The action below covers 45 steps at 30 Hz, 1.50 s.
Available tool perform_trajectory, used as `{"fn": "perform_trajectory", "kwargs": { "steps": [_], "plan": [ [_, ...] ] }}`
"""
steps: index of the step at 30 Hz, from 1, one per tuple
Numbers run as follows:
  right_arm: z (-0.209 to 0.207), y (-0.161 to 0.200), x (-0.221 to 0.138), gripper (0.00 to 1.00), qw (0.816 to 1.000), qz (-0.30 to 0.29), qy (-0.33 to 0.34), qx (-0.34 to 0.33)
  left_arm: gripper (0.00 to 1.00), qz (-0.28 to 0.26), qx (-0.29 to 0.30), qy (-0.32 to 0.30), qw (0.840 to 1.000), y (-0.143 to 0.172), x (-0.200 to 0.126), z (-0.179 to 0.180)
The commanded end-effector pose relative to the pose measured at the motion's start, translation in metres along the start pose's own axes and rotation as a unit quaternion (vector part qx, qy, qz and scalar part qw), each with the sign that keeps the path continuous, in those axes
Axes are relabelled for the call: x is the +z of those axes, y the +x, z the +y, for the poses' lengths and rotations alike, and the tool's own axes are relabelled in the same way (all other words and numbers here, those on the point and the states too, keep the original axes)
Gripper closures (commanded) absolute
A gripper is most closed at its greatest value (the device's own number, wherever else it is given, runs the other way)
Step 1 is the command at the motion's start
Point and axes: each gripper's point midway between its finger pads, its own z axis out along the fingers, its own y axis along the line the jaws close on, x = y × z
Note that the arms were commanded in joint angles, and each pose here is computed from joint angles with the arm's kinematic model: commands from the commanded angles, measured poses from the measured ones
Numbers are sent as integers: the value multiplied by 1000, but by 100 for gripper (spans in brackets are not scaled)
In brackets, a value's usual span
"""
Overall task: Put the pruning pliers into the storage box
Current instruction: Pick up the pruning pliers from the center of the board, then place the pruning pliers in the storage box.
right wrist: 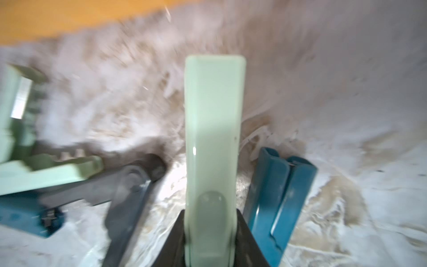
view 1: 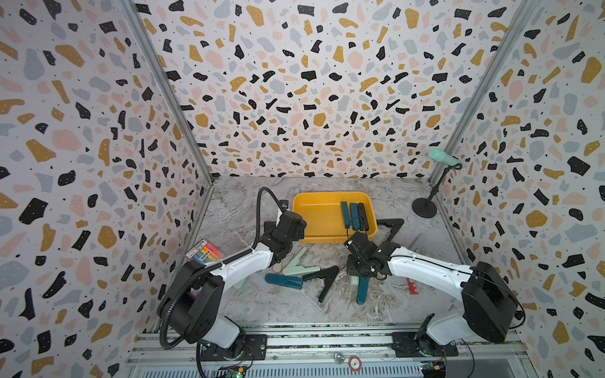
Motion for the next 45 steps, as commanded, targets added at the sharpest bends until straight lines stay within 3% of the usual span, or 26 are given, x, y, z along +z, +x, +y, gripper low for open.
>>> {"fn": "perform_trajectory", "kwargs": {
  "steps": [1, 9, 17, 23, 33, 45],
  "plan": [
    [10, -43, -48, 85, 996, -88, -8, -6, 0, -17, -23, -12, 1000, -8, -1, 13],
    [39, -136, -60, 86, 982, -183, -47, -24, 1, -2, -31, -2, 1000, 4, 5, 14],
    [66, -198, 3, 86, 980, -171, -34, -97, 1, 18, -47, 27, 998, 8, 14, 4],
    [76, -219, 53, 86, 981, -148, -26, -120, 0, 24, -47, 27, 998, 10, 17, 3],
    [53, -234, 114, 86, 989, -94, 5, -118, 0, 38, -40, 23, 998, 17, 23, 2],
    [38, -224, 131, 83, 991, -65, 25, -113, 0, 40, -40, 27, 998, 17, 24, 0]
  ]
}}
